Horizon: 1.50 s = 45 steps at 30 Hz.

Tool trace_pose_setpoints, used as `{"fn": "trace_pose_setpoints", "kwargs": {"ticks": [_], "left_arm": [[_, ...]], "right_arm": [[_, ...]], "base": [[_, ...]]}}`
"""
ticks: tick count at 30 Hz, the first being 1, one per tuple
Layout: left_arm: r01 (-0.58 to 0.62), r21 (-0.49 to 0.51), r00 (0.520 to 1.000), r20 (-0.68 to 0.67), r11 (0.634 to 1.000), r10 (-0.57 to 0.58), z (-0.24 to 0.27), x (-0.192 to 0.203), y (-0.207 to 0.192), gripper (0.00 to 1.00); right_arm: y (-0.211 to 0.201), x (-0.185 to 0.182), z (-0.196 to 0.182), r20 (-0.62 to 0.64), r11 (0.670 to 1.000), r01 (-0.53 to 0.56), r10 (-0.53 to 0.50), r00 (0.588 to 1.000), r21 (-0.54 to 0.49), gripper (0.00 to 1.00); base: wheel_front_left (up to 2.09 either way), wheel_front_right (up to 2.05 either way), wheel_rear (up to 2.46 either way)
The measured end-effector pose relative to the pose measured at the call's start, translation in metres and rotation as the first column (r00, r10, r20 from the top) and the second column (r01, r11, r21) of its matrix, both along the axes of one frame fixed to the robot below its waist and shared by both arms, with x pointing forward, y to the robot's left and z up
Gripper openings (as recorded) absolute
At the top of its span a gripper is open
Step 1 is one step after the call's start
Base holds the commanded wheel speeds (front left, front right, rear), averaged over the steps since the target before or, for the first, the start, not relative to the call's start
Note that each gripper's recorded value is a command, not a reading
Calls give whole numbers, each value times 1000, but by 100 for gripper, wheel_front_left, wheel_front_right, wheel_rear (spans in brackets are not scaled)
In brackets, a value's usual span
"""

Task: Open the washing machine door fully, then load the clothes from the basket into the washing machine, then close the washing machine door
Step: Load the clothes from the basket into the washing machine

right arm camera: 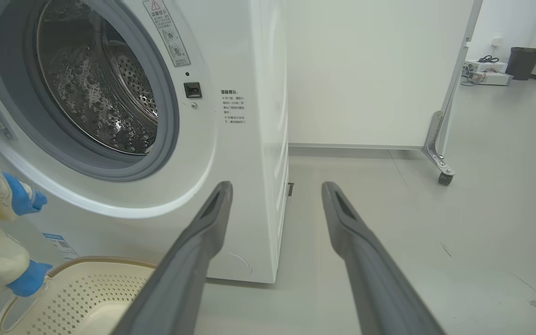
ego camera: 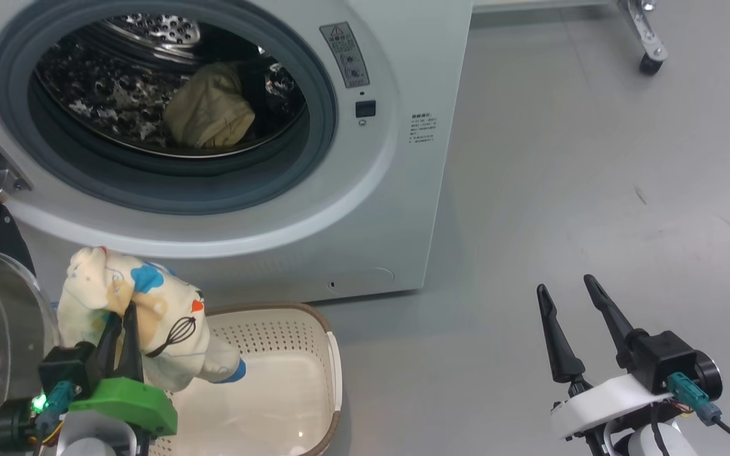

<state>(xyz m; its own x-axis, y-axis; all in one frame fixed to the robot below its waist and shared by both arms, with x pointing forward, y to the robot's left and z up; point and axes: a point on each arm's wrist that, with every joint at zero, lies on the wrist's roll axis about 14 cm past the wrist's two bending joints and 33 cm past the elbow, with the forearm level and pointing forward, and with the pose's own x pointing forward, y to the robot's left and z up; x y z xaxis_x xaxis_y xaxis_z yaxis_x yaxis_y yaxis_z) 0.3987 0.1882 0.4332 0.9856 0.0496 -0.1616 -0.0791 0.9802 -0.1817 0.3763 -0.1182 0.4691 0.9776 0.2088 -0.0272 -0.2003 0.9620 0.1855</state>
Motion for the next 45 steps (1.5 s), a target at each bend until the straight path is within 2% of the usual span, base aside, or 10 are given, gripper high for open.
{"fn": "trace_pose_setpoints", "kwargs": {"ticks": [15,30,45], "left_arm": [[-12,2,996,85,1000,12,27,-39,2,0],[-5,2,993,119,1000,5,38,-48,-2,0],[15,-6,997,82,1000,-14,32,-48,-7,0]], "right_arm": [[-1,-25,24,69,1000,14,-14,998,1,100],[-2,-27,24,68,1000,23,-23,997,4,100],[1,-23,23,58,1000,14,-14,998,8,100]], "base": [[0,0,0],[0,0,0],[0,0,0]]}}
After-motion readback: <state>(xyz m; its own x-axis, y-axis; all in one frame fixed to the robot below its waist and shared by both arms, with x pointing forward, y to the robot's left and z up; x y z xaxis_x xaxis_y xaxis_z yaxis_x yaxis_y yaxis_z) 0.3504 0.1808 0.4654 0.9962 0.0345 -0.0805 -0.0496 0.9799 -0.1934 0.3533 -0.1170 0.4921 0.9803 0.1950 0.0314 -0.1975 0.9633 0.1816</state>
